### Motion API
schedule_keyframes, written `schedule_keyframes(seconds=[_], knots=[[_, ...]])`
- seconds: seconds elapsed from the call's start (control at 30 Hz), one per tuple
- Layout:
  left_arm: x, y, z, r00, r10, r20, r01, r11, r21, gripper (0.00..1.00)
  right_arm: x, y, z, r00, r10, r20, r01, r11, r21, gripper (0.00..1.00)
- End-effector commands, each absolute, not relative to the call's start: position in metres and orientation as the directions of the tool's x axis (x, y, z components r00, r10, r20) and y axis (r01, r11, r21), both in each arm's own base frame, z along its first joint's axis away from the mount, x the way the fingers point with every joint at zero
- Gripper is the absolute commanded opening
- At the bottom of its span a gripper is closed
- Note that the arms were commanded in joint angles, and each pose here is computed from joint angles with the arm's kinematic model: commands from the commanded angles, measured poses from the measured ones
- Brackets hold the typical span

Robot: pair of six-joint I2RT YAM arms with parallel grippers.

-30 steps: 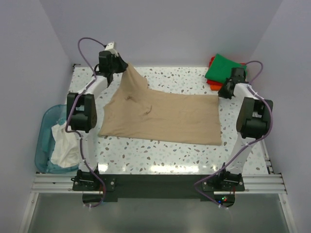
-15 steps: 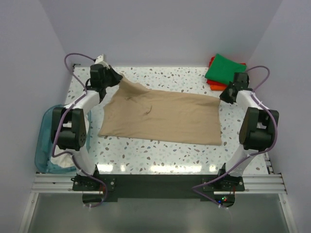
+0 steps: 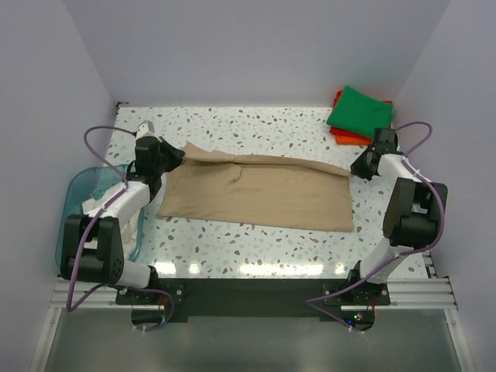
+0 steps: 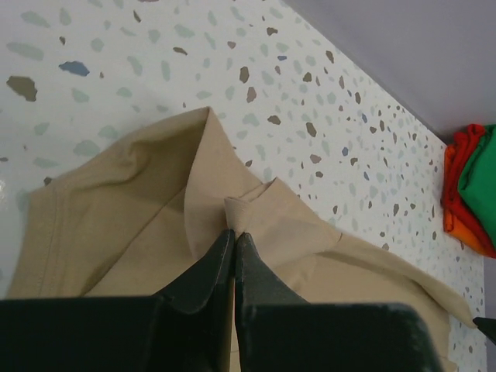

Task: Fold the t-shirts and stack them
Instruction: Fold the tshirt

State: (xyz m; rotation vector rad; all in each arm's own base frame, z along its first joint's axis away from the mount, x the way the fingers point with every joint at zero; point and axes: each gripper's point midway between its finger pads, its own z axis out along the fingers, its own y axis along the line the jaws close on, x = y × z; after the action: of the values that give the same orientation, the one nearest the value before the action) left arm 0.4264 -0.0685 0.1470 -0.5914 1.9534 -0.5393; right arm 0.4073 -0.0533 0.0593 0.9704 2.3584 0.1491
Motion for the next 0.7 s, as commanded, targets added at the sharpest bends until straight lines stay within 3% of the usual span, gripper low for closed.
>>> schedule_keyframes(seconds=[0.0,0.67], knots=[[0.415,-0.053,0.155,-0.316,-0.665,-0.677,-0.239,0.746,-0.621,0.0,0.4,-0.061,0.072,-0.522,0.705,-0.48,0.637,0.697,0.329,0.0],[0.36,-0.035,0.144,-0.281,-0.68,-0.677,-0.32,0.732,-0.602,0.0,0.361,-0.06,0.068,-0.481,0.734,-0.479,0.655,0.664,0.36,0.0]])
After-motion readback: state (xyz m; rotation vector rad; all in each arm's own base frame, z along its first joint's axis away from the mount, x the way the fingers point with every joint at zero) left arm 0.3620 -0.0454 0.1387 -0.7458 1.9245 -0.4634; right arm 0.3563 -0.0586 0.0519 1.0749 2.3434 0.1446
